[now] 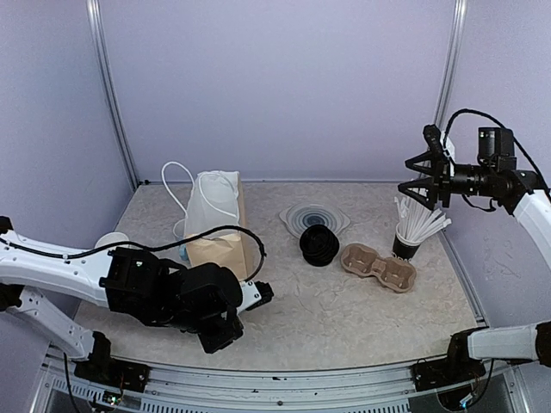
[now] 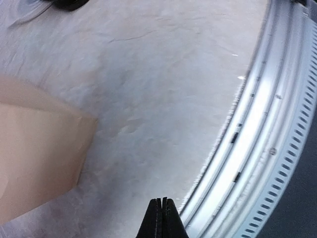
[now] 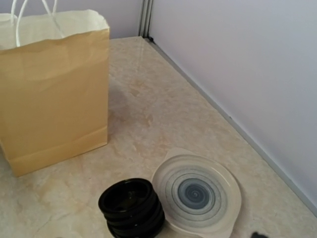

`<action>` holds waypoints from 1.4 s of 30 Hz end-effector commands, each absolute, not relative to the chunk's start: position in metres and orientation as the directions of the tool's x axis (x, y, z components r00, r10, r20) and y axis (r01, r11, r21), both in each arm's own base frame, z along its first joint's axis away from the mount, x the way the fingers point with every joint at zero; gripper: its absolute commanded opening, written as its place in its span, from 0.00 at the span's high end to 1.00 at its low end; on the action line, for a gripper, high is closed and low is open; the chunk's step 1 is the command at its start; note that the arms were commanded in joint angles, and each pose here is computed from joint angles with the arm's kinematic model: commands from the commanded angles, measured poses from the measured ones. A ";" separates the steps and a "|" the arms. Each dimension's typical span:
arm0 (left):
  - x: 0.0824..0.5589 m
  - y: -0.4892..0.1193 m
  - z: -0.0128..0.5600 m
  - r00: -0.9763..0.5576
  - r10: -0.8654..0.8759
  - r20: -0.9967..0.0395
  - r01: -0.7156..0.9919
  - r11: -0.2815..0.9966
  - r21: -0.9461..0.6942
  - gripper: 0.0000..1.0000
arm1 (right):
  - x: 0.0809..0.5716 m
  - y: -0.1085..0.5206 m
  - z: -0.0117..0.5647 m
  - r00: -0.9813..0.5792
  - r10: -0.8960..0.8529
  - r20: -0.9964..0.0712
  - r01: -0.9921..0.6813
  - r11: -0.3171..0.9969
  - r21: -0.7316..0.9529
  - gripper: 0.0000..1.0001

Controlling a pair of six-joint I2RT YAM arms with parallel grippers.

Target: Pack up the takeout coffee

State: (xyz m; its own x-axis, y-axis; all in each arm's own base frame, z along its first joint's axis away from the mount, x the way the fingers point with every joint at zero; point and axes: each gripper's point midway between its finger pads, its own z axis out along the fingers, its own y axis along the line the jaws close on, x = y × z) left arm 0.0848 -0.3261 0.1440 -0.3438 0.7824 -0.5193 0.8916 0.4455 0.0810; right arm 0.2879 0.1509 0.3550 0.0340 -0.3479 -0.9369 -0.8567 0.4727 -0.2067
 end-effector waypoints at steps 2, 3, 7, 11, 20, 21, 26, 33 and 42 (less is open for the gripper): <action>0.147 -0.310 0.133 -0.481 0.662 -0.574 0.741 0.658 0.137 1.00 | 0.289 0.156 0.345 0.026 -0.353 -0.935 -0.868 0.456 -0.196 0.21; 0.156 -0.309 0.128 -0.487 0.655 -0.577 0.724 0.673 0.152 1.00 | 0.288 0.157 0.343 0.025 -0.351 -0.936 -0.869 0.455 -0.194 0.21; 0.196 -0.309 0.123 -0.499 0.616 -0.609 0.658 0.727 0.196 1.00 | 0.288 0.157 0.343 0.022 -0.348 -0.937 -0.869 0.458 -0.190 0.21; 0.240 -0.311 0.127 -0.477 0.598 -0.644 0.603 0.756 0.255 1.00 | 0.287 0.156 0.341 0.017 -0.346 -0.938 -0.867 0.462 -0.187 0.21; 0.267 -0.344 0.125 -0.409 0.648 -0.643 0.678 0.687 0.261 1.00 | 0.285 0.155 0.330 0.003 -0.348 -0.937 -0.864 0.471 -0.177 0.21; 0.258 -0.350 0.121 -0.400 0.662 -0.633 0.703 0.665 0.251 1.00 | 0.285 0.154 0.330 0.000 -0.350 -0.937 -0.863 0.473 -0.177 0.21; 0.187 -0.357 0.114 -0.338 0.747 -0.572 0.830 0.523 0.192 1.00 | 0.286 0.154 0.328 -0.002 -0.359 -0.933 -0.865 0.469 -0.179 0.20; 0.183 -0.291 0.110 -0.513 0.655 -0.554 0.716 0.683 0.144 1.00 | 0.292 0.155 0.322 -0.018 -0.360 -0.933 -0.871 0.463 -0.162 0.20; 0.212 -0.275 0.128 -0.580 0.479 -0.659 0.572 0.816 0.090 1.00 | 0.293 0.156 0.320 -0.026 -0.357 -0.934 -0.875 0.460 -0.151 0.21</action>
State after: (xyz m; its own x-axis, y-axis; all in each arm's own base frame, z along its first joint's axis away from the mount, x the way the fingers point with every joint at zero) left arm 0.2007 -0.2774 0.1221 -0.5396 0.5768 -0.6133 0.6514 0.7475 0.1300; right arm 0.2956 0.1522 0.3163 -0.0463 -0.3590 -0.9322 -0.8679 0.4765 -0.1404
